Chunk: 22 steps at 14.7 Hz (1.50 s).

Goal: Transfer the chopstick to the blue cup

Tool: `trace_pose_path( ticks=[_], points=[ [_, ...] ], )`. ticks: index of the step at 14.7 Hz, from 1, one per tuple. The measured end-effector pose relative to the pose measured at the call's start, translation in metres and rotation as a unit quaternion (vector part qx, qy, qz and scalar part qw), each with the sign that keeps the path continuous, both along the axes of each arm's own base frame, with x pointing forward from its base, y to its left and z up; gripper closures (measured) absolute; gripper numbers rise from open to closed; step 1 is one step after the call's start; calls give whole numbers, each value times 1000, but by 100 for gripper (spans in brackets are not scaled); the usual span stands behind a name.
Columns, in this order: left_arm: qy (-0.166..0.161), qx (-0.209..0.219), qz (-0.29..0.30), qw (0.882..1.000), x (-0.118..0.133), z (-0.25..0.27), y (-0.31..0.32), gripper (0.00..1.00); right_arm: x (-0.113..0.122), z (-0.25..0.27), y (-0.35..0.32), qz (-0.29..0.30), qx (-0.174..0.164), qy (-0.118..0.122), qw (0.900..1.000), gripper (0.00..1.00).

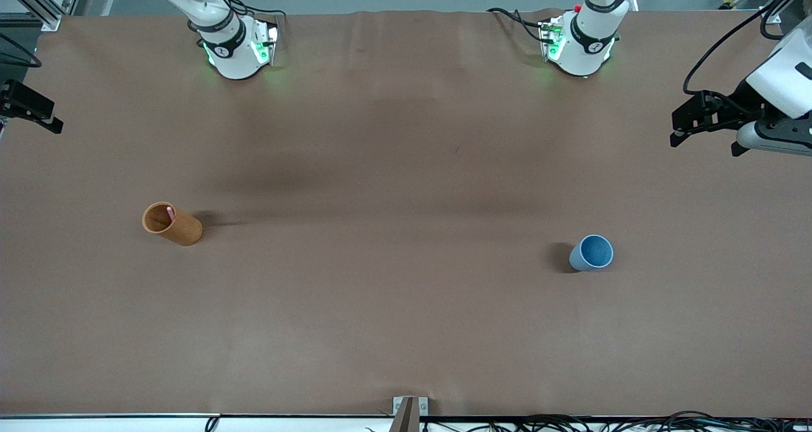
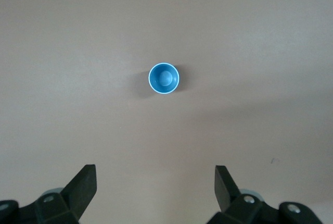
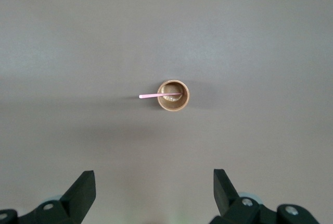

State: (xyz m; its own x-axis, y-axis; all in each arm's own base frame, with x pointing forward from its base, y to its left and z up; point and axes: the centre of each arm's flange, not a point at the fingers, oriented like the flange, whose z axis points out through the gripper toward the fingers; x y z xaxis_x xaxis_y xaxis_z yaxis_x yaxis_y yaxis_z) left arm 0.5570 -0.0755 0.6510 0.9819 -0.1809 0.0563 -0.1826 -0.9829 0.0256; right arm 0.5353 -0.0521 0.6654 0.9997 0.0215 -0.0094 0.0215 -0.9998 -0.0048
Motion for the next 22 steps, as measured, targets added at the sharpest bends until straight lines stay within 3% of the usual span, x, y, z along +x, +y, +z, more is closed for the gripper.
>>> trace_pose_path(
  ticks=[5,8,12,16,22],
  points=[
    [4,0,0,1000,2,-4,0,0,3,-10,9,6,0,6,1000,0],
    [24,3,4,1000,20,-35,3,0,12,-45,12,9,0,10,1000,0],
    [37,3,35,999,78,-126,38,0,20,-114,18,17,-10,21,1000,3],
    [57,3,42,997,117,-238,41,0,20,-180,29,35,-24,9,999,6],
    [67,2,36,997,114,-351,25,0,9,-250,69,94,-69,-25,993,16]
  ],
)
